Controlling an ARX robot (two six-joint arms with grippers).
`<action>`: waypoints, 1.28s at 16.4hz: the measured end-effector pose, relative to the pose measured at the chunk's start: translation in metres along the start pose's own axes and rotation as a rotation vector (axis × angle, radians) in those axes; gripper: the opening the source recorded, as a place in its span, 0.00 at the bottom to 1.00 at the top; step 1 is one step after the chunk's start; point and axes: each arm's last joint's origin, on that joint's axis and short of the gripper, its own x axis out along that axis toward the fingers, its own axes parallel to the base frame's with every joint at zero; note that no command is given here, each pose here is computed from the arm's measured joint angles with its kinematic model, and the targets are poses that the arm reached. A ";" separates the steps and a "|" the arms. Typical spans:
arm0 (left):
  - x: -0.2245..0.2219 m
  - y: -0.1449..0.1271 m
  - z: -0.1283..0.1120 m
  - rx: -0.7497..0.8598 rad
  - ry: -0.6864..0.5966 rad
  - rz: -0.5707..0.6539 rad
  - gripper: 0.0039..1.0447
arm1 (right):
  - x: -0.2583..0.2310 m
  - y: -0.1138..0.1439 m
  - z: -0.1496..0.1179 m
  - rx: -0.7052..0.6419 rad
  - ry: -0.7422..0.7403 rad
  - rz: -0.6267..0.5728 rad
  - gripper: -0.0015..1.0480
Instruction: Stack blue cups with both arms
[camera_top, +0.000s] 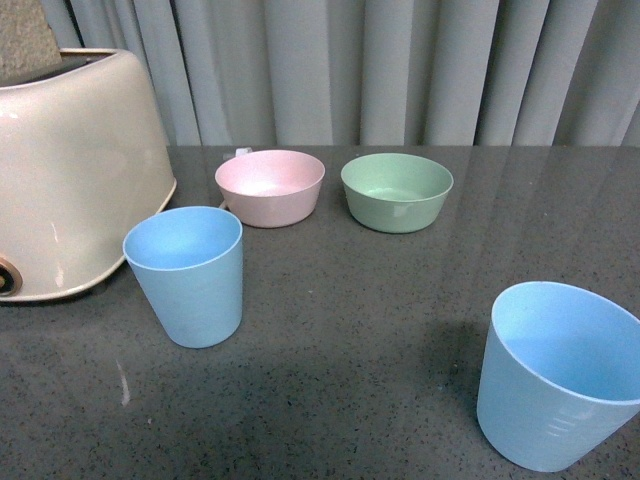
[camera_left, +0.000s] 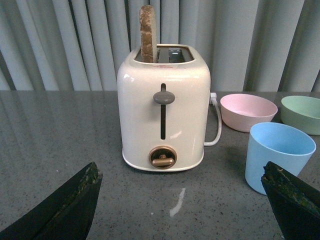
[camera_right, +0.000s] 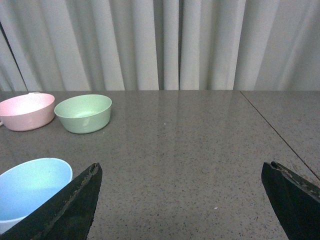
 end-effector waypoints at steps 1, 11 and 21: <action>0.000 0.000 0.000 0.000 0.000 0.000 0.94 | 0.000 0.000 0.000 0.000 0.000 0.000 0.94; 0.000 0.000 0.000 0.000 0.000 0.000 0.94 | 0.000 0.000 0.000 0.000 0.000 0.000 0.94; 0.000 0.000 0.000 0.000 0.000 0.000 0.94 | 0.000 0.000 0.000 0.000 0.000 0.000 0.94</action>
